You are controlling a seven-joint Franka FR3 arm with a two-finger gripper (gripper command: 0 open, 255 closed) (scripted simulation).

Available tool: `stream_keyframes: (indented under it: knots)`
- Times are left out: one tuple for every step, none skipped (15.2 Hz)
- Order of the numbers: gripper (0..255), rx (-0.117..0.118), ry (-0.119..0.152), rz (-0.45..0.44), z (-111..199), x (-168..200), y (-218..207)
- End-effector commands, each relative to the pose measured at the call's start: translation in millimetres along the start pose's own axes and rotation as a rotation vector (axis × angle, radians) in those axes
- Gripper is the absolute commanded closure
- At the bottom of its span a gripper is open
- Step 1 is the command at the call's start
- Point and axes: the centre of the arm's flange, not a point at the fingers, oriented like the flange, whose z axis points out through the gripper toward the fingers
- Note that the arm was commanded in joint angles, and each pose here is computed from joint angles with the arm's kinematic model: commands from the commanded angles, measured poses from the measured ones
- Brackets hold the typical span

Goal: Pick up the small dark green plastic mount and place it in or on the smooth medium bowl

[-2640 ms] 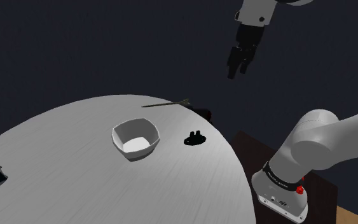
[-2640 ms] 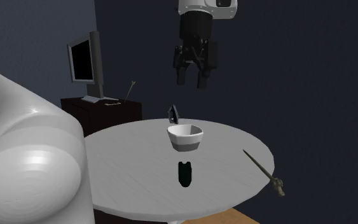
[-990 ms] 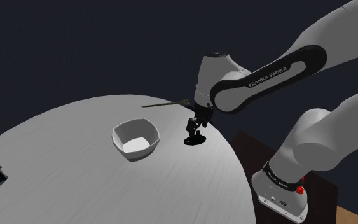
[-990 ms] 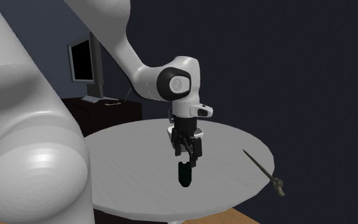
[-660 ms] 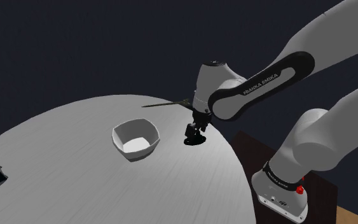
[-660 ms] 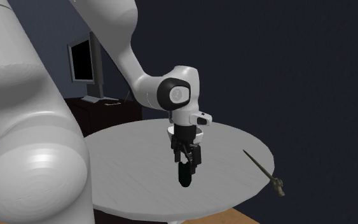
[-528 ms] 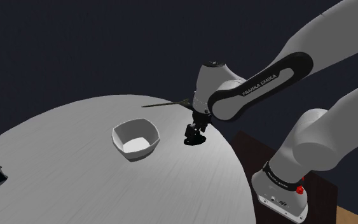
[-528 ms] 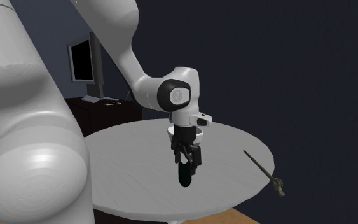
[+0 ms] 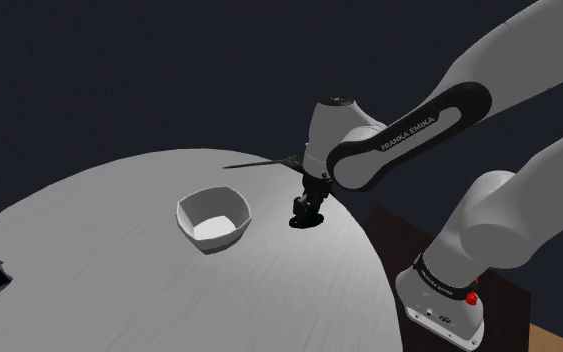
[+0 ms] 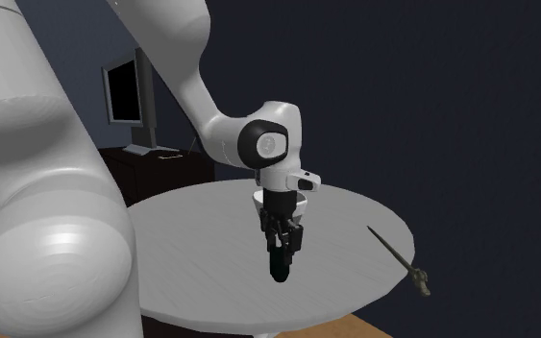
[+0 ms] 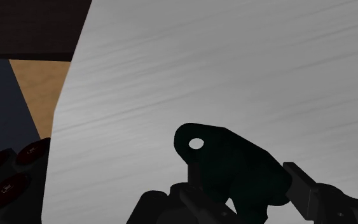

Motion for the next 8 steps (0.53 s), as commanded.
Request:
stream_keyframes:
  knots:
    - [255, 0.000, 0.000, 0.000, 0.1, -0.1, 0.0]
    - [255, 0.000, 0.000, 0.000, 0.1, -0.1, 0.0]
    - [255, 0.000, 0.000, 0.000, 0.1, -0.1, 0.0]
    - [255, 0.000, 0.000, 0.000, 0.1, -0.1, 0.0]
    - [255, 0.000, 0.000, 0.000, 0.1, -0.1, 0.0]
    - [255, 0.000, 0.000, 0.000, 0.1, -0.1, 0.0]
    - [255, 0.000, 0.000, 0.000, 0.2, -0.1, 0.0]
    - [255, 0.000, 0.000, 0.000, -5.1, -0.2, 0.0]
